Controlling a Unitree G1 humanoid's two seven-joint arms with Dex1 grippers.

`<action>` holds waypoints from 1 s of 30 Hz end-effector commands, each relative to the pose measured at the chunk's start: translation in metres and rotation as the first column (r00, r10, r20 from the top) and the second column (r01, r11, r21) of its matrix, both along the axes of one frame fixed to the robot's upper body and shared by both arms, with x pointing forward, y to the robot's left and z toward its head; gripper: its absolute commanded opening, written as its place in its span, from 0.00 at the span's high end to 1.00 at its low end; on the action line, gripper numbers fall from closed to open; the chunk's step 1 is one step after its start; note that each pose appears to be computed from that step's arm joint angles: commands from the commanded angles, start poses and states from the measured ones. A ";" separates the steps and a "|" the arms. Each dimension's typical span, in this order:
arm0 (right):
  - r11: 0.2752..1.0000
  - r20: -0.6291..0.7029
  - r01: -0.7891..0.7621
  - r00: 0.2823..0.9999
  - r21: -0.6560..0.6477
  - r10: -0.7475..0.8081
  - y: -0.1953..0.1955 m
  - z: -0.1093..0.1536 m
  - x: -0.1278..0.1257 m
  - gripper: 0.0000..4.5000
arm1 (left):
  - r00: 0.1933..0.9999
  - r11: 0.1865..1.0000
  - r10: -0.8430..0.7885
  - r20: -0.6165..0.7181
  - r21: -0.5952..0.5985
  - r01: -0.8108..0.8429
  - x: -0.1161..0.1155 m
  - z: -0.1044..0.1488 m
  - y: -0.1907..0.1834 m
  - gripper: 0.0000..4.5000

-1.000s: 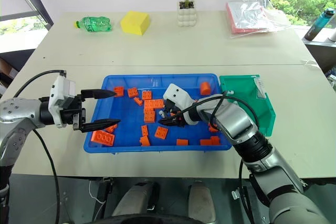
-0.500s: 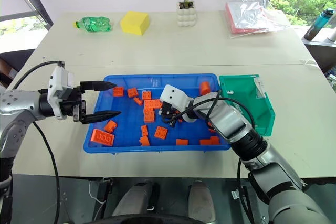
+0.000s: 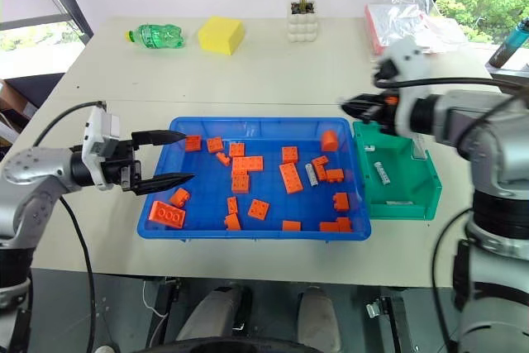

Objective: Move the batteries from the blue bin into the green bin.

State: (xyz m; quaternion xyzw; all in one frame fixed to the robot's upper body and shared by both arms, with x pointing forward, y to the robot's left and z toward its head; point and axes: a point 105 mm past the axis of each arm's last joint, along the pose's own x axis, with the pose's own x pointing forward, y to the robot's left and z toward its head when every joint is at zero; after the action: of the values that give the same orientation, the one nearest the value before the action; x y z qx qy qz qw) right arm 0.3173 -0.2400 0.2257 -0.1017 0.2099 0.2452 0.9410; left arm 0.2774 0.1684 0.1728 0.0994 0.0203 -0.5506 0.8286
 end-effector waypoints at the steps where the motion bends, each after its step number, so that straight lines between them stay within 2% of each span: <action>1: 0.996 0.042 0.081 0.996 -0.039 -0.079 -0.030 0.005 -0.013 0.98 | 0.999 1.000 0.019 0.036 0.006 -0.019 -0.003 0.007 0.005 0.00; 4: 0.994 0.011 0.097 0.995 -0.042 -0.097 -0.035 -0.009 -0.021 0.98 | 0.998 0.999 0.046 0.030 0.006 -0.046 -0.002 0.009 0.014 0.00; 8: 0.991 -0.007 0.108 0.994 -0.084 -0.109 -0.041 -0.030 -0.023 0.55 | 0.995 0.996 0.081 0.053 0.020 -0.082 0.003 0.012 0.023 0.00; 10: 0.992 0.001 0.094 0.996 -0.085 -0.094 -0.039 -0.027 -0.022 0.31 | 0.994 0.996 0.086 0.061 0.016 -0.087 0.005 0.014 0.023 0.00; 11: 0.994 0.016 0.076 0.997 -0.080 -0.075 -0.036 -0.021 -0.021 0.22 | 0.994 0.996 0.087 0.065 0.014 -0.088 0.006 0.015 0.023 0.00; 14: 0.999 0.072 0.013 0.997 -0.053 -0.009 -0.018 -0.004 -0.014 0.22 | 0.994 0.996 0.085 0.074 0.012 -0.086 0.007 0.017 0.022 0.00; 16: 0.994 0.100 -0.108 0.989 -0.017 0.109 0.015 0.008 -0.011 0.22 | 0.993 0.997 0.080 0.082 0.014 -0.081 0.007 0.017 0.019 0.00; 18: 0.979 0.091 -0.205 0.974 -0.015 0.205 0.040 0.006 -0.012 0.22 | 0.993 0.997 0.078 0.089 0.013 -0.079 0.007 0.018 0.016 0.00; 23: 0.946 0.004 -0.319 0.948 -0.058 0.320 0.073 -0.031 -0.011 0.22 | 0.992 0.997 0.080 0.100 0.005 -0.081 0.005 0.020 0.012 0.00; 27: 0.930 -0.055 -0.349 0.937 -0.118 0.345 0.082 -0.061 -0.009 0.22 | 0.990 0.996 0.088 0.106 0.008 -0.089 0.003 0.022 0.014 0.00; 30: 0.923 -0.075 -0.356 0.934 -0.145 0.349 0.085 -0.073 -0.007 0.22 | 0.989 0.995 0.099 0.107 0.012 -0.101 0.003 0.022 0.016 0.00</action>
State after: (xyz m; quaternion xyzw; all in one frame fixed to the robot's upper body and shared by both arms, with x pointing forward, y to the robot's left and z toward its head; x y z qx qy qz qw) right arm 0.3079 -0.1570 0.1555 -0.1897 0.2343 0.3991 0.8659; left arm 0.2827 0.1816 0.1836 0.1213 0.0034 -0.5085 0.8525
